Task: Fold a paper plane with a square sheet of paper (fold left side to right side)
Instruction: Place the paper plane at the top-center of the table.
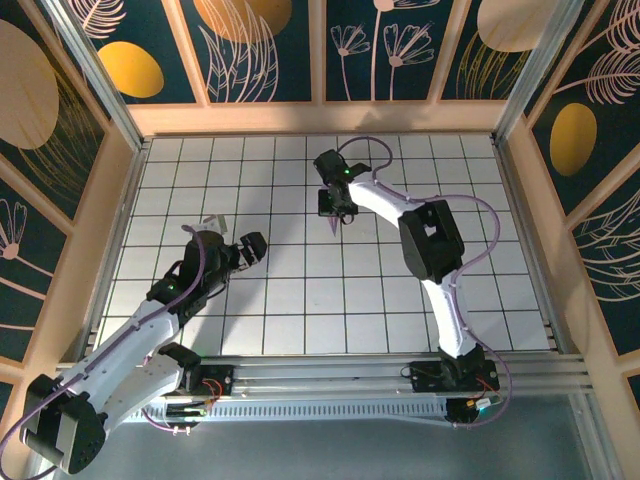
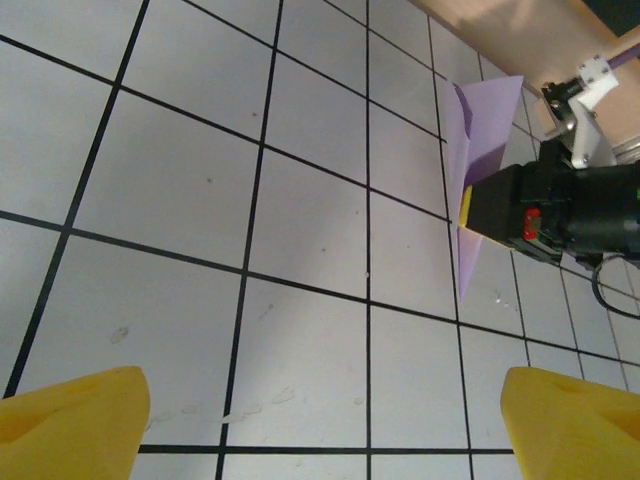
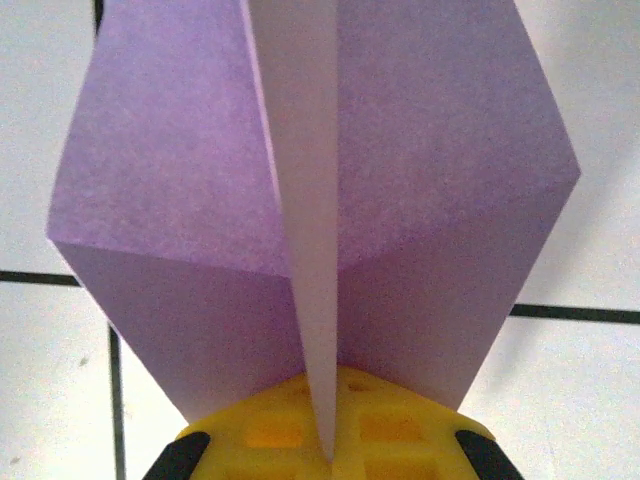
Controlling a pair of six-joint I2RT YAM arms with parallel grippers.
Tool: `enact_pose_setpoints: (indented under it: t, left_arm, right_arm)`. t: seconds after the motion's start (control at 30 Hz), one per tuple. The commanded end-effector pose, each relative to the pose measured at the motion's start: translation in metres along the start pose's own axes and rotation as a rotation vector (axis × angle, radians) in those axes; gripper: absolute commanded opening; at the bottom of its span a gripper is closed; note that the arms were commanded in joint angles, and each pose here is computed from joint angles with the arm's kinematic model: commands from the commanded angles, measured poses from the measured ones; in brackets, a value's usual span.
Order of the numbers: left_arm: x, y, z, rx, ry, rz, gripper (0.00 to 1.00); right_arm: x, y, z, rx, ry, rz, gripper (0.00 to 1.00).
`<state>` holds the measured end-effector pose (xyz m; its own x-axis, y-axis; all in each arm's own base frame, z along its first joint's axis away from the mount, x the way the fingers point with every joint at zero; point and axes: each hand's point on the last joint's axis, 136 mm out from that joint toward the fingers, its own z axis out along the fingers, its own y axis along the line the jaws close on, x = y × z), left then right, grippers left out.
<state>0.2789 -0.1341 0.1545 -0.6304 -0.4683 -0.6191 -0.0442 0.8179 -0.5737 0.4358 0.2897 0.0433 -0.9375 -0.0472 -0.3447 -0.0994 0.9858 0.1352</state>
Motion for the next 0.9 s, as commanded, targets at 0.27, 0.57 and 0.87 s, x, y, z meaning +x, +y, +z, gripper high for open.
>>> enact_pose_setpoints:
  t: [0.27, 0.57, 0.87]
  left_arm:
    - [0.005, 0.003, 0.000, -0.011, 0.016, -0.002, 0.91]
    - [0.007, 0.003, 0.004, -0.014, 0.033, -0.004, 0.91]
    - [0.004, 0.006, 0.003, -0.036, 0.021, -0.003, 0.91]
  right_arm:
    - [0.017, -0.005, 0.027, 0.036, 0.084, -0.019, 0.05]
    - [0.020, -0.007, 0.031, 0.040, 0.085, -0.009, 0.21]
    - [0.014, -0.017, 0.018, 0.091, 0.049, 0.047, 0.37]
